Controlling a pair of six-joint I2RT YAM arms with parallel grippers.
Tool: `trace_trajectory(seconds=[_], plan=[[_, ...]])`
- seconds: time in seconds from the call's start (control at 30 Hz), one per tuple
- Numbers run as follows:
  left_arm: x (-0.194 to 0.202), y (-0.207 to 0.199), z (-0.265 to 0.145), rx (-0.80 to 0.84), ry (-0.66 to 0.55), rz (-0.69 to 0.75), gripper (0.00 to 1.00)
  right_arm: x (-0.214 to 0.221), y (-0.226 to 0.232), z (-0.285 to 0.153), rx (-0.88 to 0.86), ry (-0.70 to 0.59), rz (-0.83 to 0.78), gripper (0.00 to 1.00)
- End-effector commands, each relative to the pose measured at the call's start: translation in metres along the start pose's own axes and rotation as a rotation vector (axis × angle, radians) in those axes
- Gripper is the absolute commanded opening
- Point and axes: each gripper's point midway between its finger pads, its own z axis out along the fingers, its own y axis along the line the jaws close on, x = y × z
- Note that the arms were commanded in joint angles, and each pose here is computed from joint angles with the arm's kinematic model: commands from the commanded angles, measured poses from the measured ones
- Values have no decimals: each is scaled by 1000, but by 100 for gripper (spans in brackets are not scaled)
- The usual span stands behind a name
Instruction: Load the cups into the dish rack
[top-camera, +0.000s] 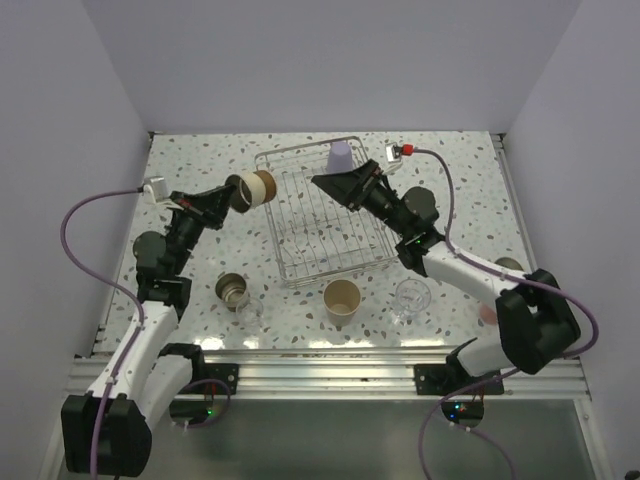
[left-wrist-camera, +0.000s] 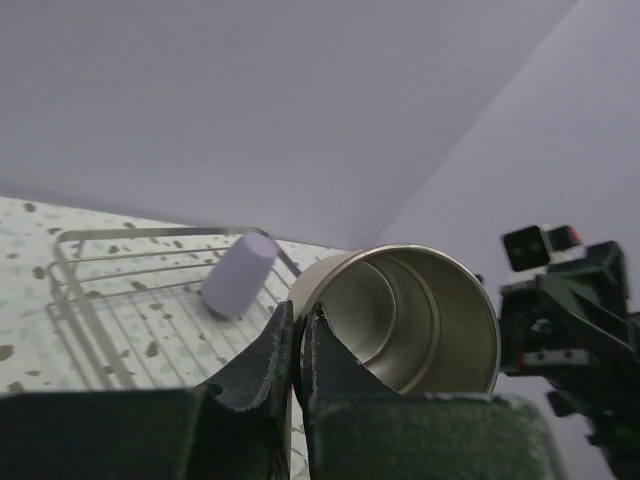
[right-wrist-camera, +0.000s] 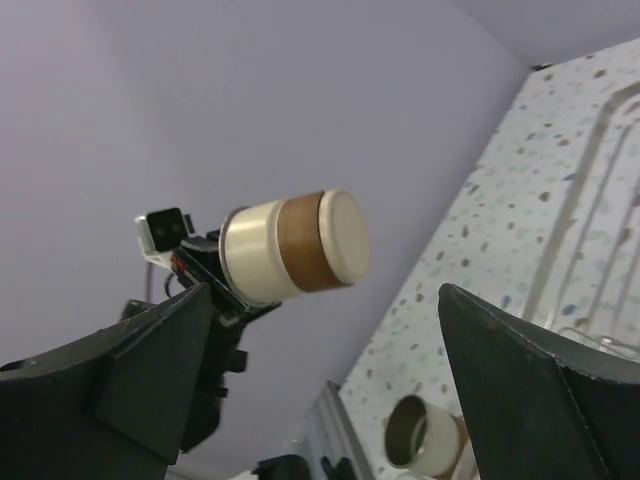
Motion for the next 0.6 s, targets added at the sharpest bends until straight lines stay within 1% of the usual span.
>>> trace_trajectory(seconds=[0.0, 0.07, 0.13, 0.17, 0.23, 0.37, 0.57], plan=[[-14, -63, -21, 314, -65, -73, 0, -16, 78, -4, -391, -74, 194, 98], [-12, -70, -26, 357, -67, -82, 0, -10, 92, -3, -469, -70, 232, 98], [-11, -72, -31, 374, -76, -99, 0, -1, 85, 5, -470, -65, 271, 98], [-10, -74, -34, 386, -78, -104, 0, 4, 89, 5, -490, -57, 289, 98], [-10, -78, -39, 414, -89, -121, 0, 12, 85, 11, -482, -54, 312, 98], [-13, -86, -45, 460, -103, -138, 0, 29, 93, 18, -498, -29, 332, 98], [-15, -87, -47, 472, -123, -139, 0, 38, 107, 23, -543, -13, 355, 98]])
